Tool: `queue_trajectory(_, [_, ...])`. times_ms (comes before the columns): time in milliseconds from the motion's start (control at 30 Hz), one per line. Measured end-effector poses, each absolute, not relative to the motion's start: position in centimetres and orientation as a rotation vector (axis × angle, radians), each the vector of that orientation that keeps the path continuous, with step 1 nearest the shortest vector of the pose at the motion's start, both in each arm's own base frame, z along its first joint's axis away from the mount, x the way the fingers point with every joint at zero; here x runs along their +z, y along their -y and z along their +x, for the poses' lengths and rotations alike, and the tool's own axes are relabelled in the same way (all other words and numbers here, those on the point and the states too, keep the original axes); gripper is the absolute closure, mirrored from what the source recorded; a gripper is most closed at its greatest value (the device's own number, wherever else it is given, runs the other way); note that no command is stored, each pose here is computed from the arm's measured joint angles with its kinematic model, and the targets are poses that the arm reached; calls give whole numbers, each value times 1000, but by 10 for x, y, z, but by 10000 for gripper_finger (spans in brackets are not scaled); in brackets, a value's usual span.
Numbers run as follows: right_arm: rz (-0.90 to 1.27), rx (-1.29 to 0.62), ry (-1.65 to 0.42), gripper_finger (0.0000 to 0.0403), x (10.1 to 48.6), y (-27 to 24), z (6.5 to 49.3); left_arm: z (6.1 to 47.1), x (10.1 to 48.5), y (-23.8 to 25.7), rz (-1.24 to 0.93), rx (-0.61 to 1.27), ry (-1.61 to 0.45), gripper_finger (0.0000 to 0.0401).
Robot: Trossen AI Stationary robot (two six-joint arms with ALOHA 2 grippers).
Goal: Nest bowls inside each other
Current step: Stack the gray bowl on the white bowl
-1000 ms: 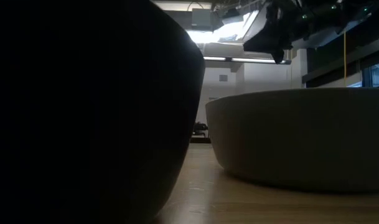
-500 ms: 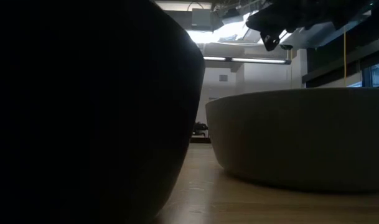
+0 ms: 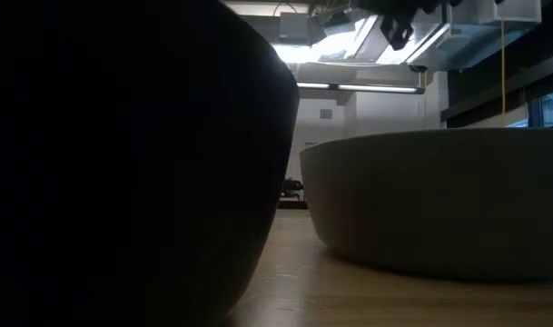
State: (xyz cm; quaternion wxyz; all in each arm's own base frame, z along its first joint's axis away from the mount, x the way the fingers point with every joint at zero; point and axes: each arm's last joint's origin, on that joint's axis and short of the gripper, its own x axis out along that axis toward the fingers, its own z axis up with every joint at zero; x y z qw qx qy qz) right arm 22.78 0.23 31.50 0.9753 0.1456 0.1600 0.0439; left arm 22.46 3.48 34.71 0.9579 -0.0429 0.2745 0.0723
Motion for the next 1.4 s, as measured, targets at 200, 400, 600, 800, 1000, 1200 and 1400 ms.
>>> queue_trajectory(200, [260, 118, -334, 343, 321, -7, 241, 223, 343, -26, -81, 114, -611, 260])
queue_trajectory(400, [356, 134, -450, 282, 298, -18, 263, 221, 339, -18, -64, 77, -660, 260])
queue_trajectory(600, [419, 296, -511, 209, 281, -40, 281, 217, 335, -15, -45, 65, -718, 260])
queue_trajectory(800, [437, 352, -391, 177, 284, -61, 293, 215, 332, -15, -45, 65, -756, 260])
queue_trajectory(1000, [382, 279, -376, 177, 283, -69, 291, 215, 332, -15, -46, 64, -759, 260])
queue_trajectory(1200, [300, 149, -553, 188, 283, -79, 283, 213, 331, -15, -47, 64, -780, 260])
queue_trajectory(1400, [233, 54, -640, 191, 300, -88, 276, 213, 331, -15, -47, 65, -779, 260])
